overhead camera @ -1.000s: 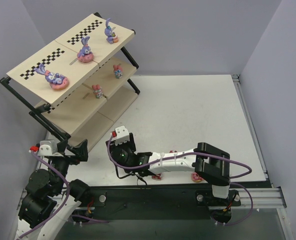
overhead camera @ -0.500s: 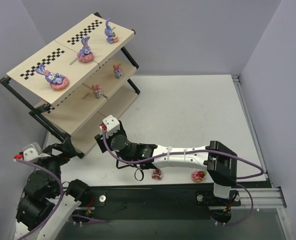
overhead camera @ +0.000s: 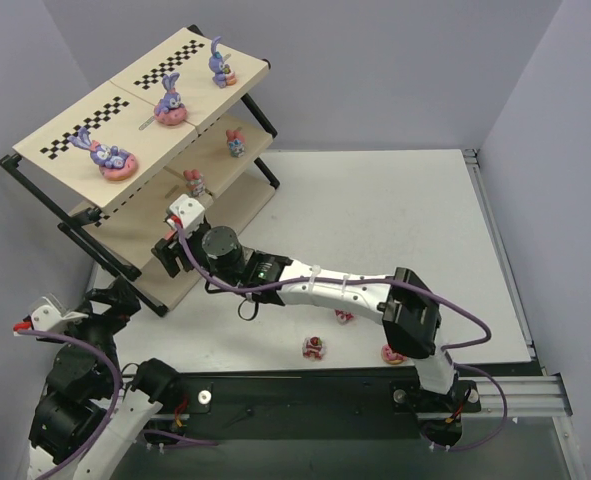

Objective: Place and organize the plastic toys onto the shelf

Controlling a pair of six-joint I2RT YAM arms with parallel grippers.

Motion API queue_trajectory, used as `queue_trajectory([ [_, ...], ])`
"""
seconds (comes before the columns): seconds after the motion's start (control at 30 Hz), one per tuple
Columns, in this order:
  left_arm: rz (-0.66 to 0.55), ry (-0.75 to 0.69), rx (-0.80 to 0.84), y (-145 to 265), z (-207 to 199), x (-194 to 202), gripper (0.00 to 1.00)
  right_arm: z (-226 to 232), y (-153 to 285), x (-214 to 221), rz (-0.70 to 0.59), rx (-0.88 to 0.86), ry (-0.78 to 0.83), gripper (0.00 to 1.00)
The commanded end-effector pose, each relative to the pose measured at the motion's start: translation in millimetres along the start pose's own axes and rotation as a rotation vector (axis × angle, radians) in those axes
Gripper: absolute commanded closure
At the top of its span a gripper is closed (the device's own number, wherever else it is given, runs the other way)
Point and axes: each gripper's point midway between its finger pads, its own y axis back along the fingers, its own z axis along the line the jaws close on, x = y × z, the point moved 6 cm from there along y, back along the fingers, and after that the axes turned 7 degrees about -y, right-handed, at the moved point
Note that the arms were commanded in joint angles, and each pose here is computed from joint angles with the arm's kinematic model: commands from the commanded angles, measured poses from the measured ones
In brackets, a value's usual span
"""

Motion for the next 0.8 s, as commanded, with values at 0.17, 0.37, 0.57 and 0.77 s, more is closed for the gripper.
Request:
queue_trajectory([
  [0.17,-0.09,0.141,-0.014,16,22,-17,0.03,19,-42,-29,-0.1,-0.122,-0.004,0.85],
  [0.37,-0.093,0.144,-0.025,16,23,-17,0.03,21,-54,-24,-0.072,-0.126,-0.031,0.84],
  [0.57,-0.094,0.145,-0.026,16,23,-18,0.03,13,-62,-20,-0.02,-0.038,-0.104,0.81],
  [0.77,-0.092,0.142,-0.023,16,23,-17,0.03,4,-69,-11,0.034,0.008,-0.166,0.8],
])
